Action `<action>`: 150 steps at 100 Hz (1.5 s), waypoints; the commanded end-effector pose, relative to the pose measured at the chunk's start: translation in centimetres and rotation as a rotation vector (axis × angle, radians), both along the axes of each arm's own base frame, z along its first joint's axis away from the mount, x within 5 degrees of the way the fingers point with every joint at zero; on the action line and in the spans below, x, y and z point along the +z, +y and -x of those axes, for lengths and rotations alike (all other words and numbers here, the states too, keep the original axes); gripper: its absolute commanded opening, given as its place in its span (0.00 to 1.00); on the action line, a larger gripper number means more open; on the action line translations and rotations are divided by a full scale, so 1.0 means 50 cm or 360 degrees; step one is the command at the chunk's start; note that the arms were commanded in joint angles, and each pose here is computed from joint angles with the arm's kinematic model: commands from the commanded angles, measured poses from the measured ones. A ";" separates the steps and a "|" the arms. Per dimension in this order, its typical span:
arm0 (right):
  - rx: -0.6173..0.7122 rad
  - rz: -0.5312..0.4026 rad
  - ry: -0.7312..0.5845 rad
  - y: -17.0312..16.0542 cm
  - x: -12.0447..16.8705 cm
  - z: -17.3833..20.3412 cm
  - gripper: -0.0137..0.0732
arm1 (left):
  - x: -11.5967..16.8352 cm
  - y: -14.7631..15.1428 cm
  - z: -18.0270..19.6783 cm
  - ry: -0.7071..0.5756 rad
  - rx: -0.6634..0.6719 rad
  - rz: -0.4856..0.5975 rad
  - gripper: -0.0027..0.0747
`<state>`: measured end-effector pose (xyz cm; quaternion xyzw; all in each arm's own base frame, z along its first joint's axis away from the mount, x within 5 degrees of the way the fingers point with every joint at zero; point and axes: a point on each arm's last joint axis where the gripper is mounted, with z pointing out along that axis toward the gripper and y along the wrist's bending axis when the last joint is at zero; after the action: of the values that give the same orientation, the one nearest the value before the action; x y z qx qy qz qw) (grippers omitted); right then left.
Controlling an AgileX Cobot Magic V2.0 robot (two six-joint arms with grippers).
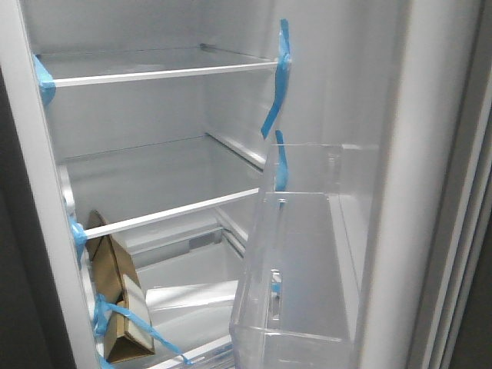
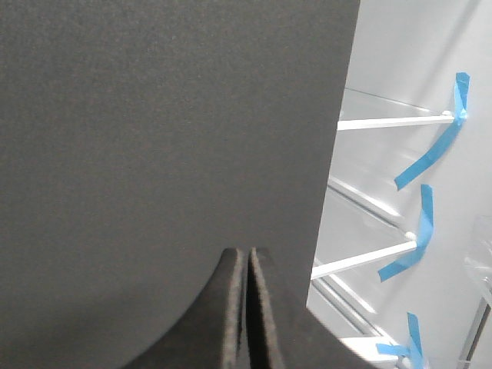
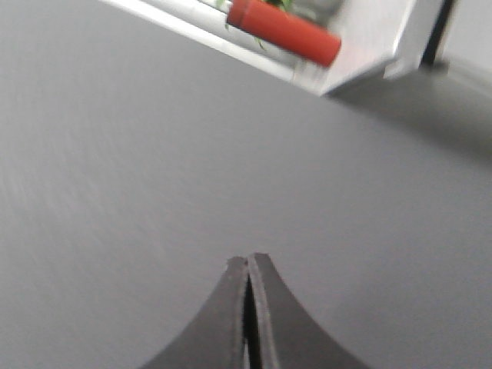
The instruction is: Close fridge door
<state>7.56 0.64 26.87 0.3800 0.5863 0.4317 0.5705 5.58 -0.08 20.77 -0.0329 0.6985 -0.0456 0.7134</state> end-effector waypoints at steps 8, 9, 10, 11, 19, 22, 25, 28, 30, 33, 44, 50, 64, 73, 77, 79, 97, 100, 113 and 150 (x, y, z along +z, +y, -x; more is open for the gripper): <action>0.0113 -0.0291 0.0064 0.013 0.059 -0.031 0.07 | -0.010 -0.001 0.001 -0.0104 -0.0006 0.0015 0.01; 0.0134 -0.0301 0.0074 0.015 0.060 -0.032 0.07 | -0.010 -0.001 0.001 -0.0104 -0.0006 0.0015 0.01; 0.0156 -0.0325 0.0084 0.018 0.063 -0.034 0.07 | -0.010 -0.001 0.001 -0.0104 -0.0006 0.0015 0.01; 0.0168 -0.0336 0.0090 0.019 0.064 -0.035 0.07 | -0.010 -0.001 0.001 -0.0104 -0.0006 0.0015 0.01; 0.0307 -0.0469 0.0150 0.036 0.080 -0.046 0.07 | -0.010 -0.001 0.001 -0.0104 -0.0006 0.0015 0.01; 0.0341 -0.0497 0.0166 0.040 0.085 -0.049 0.07 | -0.010 -0.001 0.001 -0.0104 -0.0006 0.0015 0.01; 0.0397 -0.0508 0.0188 0.046 0.089 -0.051 0.07 | -0.010 -0.001 0.001 -0.0104 -0.0006 0.0015 0.01; 0.0433 -0.0509 0.0202 0.050 0.093 -0.053 0.07 | -0.010 -0.001 0.001 -0.0104 -0.0006 0.0015 0.01; 0.0453 -0.0507 0.0210 0.052 0.096 -0.055 0.07 | -0.010 -0.001 0.001 -0.0104 -0.0006 0.0015 0.01; 0.0474 -0.0506 0.0218 0.055 0.100 -0.057 0.07 | -0.010 -0.001 0.001 -0.0104 -0.0006 0.0015 0.01; 0.0534 -0.0479 0.0238 0.061 0.115 -0.065 0.07 | -0.010 -0.001 0.001 -0.0104 -0.0006 0.0015 0.01; 0.0556 -0.0434 0.0235 0.064 0.126 -0.068 0.07 | -0.010 -0.001 0.001 -0.0104 -0.0006 0.0015 0.01; 0.0635 -0.0279 0.0226 0.072 0.161 -0.073 0.07 | -0.010 -0.001 0.001 -0.0104 -0.0006 0.0015 0.01; 0.0658 -0.0187 0.0224 0.074 0.180 -0.079 0.07 | -0.010 -0.001 0.001 -0.0104 -0.0006 0.0015 0.01; 0.0674 -0.0155 0.0221 0.076 0.190 -0.081 0.07 | -0.010 -0.001 0.001 -0.0104 -0.0006 0.0015 0.01; 0.0684 -0.0138 0.0225 0.077 0.194 -0.084 0.07 | -0.010 -0.001 0.001 -0.0104 -0.0006 0.0015 0.01; 0.0744 -0.0011 0.0273 0.083 0.220 -0.108 0.07 | -0.010 -0.001 0.001 -0.0104 -0.0006 0.0015 0.01; 0.0755 0.0007 0.0280 0.084 0.224 -0.111 0.07 | -0.010 -0.001 0.001 -0.0104 -0.0006 0.0015 0.01; 0.0789 0.0066 0.0292 0.087 0.243 -0.133 0.07 | -0.010 -0.001 0.001 -0.0104 -0.0006 0.0015 0.01; 0.0914 0.0192 0.0279 0.122 0.284 -0.197 0.07 | -0.010 -0.001 0.001 -0.0104 -0.0006 0.0015 0.01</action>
<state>16.82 6.16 39.18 0.2183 0.7577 0.4919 0.3692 5.58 -0.08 20.77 -0.0329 0.6985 -0.0456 0.7134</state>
